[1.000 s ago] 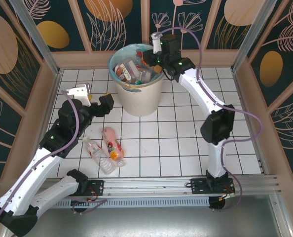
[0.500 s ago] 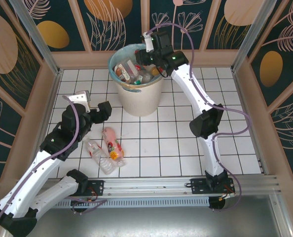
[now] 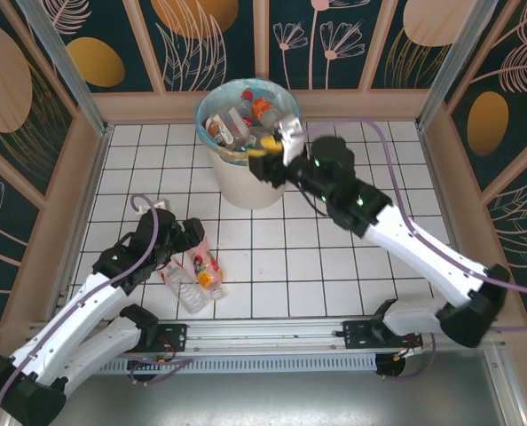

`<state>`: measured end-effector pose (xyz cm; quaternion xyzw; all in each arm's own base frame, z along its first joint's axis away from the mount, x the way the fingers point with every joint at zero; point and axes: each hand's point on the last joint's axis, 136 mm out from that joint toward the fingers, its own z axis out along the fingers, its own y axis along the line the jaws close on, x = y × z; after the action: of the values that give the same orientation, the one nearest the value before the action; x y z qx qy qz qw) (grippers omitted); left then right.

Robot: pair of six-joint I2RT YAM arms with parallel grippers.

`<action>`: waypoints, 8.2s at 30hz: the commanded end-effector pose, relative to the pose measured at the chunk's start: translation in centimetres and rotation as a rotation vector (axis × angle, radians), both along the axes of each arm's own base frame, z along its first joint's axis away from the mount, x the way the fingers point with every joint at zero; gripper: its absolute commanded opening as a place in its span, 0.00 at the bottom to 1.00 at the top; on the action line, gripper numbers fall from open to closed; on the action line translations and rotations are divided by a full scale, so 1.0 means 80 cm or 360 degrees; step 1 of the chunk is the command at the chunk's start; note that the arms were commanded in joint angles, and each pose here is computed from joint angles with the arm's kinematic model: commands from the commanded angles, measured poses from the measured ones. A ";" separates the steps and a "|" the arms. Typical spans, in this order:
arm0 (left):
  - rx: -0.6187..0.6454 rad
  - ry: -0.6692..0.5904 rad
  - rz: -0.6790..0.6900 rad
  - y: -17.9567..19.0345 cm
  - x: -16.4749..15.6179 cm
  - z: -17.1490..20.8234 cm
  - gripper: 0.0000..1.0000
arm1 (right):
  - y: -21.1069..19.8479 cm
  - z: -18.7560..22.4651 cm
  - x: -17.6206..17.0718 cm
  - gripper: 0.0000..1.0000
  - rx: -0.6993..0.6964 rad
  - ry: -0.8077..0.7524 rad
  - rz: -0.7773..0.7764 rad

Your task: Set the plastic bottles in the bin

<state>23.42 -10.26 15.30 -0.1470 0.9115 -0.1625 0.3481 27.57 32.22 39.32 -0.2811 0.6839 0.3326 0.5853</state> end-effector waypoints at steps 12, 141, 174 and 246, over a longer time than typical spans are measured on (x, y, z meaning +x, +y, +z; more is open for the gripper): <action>-0.0098 0.0269 -0.0060 -0.031 0.000 -0.085 0.88 | 0.006 -0.089 -0.053 0.48 -0.0002 0.0139 0.0139; 0.0122 -0.1463 -0.0678 -0.157 0.145 0.268 0.99 | 0.083 0.115 0.111 0.36 -0.0167 0.0127 -0.0153; 0.0117 -0.1167 -0.0066 -0.016 0.066 0.238 0.99 | -0.007 -0.133 0.169 0.35 -0.0511 0.0651 -0.0467; -0.0203 0.0640 0.0459 0.023 -0.094 -0.165 0.79 | 0.065 -0.117 -0.091 0.70 -0.0172 0.0051 0.0142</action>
<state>15.12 -6.97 2.20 -0.3114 0.9319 -0.0864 0.1649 19.92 38.11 29.01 -0.3503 0.7066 0.3256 0.5215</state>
